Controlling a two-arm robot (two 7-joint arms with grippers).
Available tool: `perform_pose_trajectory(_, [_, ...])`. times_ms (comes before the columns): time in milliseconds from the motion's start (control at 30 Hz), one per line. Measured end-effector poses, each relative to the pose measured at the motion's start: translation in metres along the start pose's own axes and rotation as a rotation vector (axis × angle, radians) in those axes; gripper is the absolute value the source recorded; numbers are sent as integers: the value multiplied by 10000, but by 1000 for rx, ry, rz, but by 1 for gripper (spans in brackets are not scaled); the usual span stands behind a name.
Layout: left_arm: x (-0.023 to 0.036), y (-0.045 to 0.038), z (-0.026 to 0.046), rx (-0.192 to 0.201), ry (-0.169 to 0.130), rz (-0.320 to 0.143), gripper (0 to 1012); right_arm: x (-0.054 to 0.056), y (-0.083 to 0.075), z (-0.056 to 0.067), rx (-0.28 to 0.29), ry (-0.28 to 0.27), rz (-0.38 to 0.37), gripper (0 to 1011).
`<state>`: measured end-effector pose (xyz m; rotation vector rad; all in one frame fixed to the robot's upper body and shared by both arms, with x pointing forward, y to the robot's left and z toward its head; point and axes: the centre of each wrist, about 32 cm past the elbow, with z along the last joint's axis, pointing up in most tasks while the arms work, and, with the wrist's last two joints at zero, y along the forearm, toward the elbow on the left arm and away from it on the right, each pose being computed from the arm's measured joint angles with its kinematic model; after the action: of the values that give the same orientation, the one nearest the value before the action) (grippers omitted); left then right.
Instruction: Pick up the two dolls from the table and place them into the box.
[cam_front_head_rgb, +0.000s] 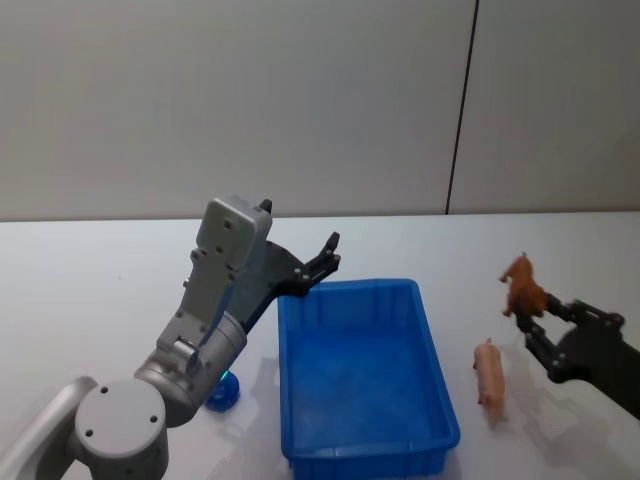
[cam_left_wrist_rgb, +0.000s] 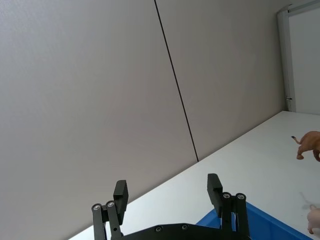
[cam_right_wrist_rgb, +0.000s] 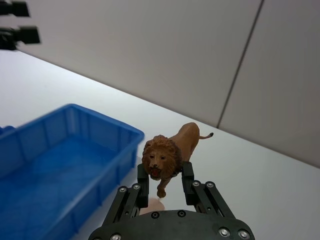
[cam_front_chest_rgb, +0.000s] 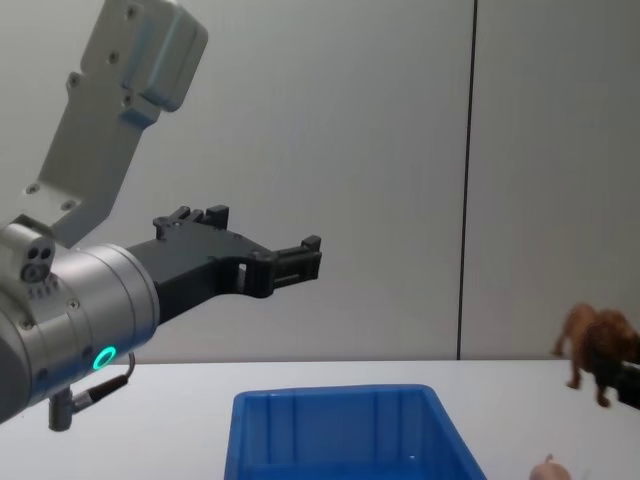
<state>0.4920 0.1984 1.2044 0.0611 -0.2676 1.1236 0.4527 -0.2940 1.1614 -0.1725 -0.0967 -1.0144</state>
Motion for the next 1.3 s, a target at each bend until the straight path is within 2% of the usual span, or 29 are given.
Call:
perform_pose_trajectory(333, [0,0,0,0,0,0,1003,-62,196,167,59,-2,134,376])
perform_pose_trajectory(767, [0,0,0,0,0,0,1003,-228,529,312,61,1,329,398])
perform_pose_trajectory(933, [0,0,0,0,0,0,1003,-286,638,336,43,0,376,528])
perform_pose_trajectory(967, [0,0,0,0,0,0,1003,-292,652,339,41,0,380,583])
perform_pose_trajectory(1033, [0,0,0,0,0,0,1003,-302,672,346,38,-1,386,626])
perform_pose_trajectory(1100, [0,0,0,0,0,0,1003,-311,703,350,30,-1,392,725])
perform_pose_trajectory(1200, [0,0,0,0,0,0,1003,-309,717,353,27,-1,393,778])
perform_pose_trajectory(1233, [0,0,0,0,0,0,1003,-307,719,354,26,0,392,831])
perform_pose_trajectory(1300, [0,0,0,0,0,0,1003,-299,720,354,23,1,387,873])
